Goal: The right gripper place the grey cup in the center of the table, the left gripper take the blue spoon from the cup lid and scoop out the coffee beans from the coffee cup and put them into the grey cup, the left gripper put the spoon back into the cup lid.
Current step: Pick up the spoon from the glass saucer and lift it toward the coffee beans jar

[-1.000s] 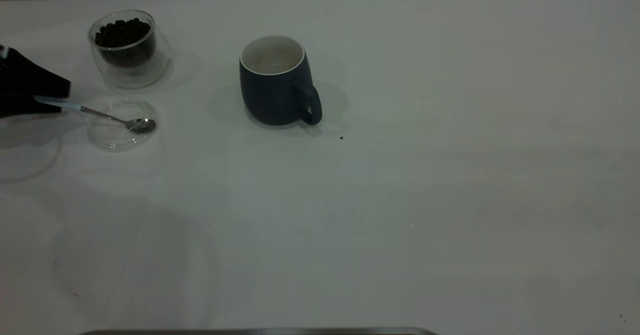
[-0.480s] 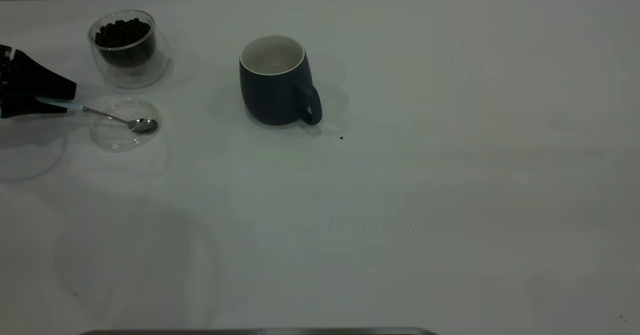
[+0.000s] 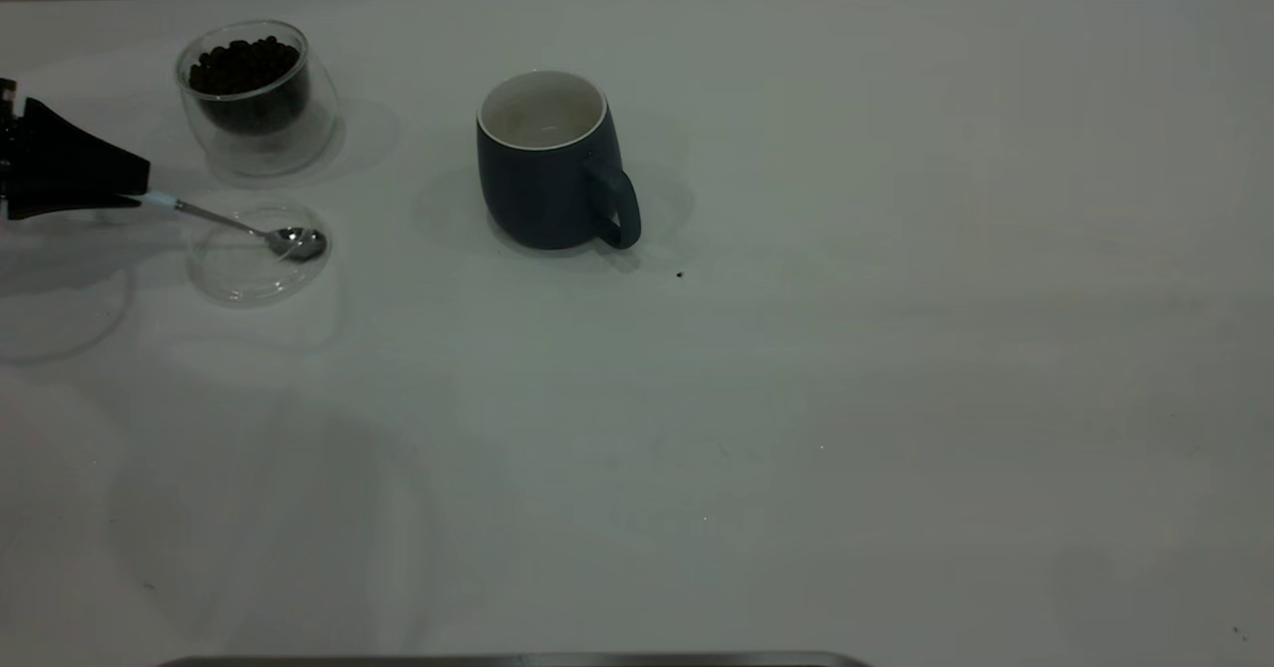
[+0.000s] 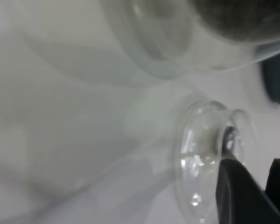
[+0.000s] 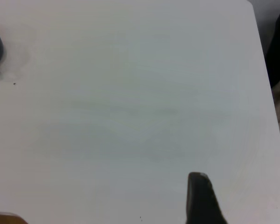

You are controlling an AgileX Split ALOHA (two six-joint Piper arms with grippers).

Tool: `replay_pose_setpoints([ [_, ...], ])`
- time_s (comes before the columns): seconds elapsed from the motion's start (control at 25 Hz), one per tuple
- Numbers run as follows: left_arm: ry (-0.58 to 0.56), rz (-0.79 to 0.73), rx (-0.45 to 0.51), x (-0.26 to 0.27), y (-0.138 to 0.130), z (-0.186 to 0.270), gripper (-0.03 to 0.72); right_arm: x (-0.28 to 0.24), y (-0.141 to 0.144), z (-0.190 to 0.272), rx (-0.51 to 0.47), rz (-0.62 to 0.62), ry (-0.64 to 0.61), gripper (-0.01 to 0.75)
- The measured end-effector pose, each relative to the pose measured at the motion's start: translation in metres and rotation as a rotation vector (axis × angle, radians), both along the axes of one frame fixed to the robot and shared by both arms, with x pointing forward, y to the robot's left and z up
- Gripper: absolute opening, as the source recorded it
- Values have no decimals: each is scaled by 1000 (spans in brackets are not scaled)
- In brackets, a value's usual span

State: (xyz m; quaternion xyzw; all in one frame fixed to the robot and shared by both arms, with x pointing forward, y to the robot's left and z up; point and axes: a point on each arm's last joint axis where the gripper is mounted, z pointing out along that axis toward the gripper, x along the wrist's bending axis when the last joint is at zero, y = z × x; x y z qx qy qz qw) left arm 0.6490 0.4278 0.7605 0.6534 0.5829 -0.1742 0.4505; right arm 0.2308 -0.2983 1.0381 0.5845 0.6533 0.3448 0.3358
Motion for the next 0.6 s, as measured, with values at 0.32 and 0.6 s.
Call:
replay_pose_setpoints([
  [0.32,5,-65,0,-4,0,6,139,0,0,0,0,0,0,402],
  [0.6,-39,-109,28,2,16,20,130,0,0,0,0,0,0,402],
])
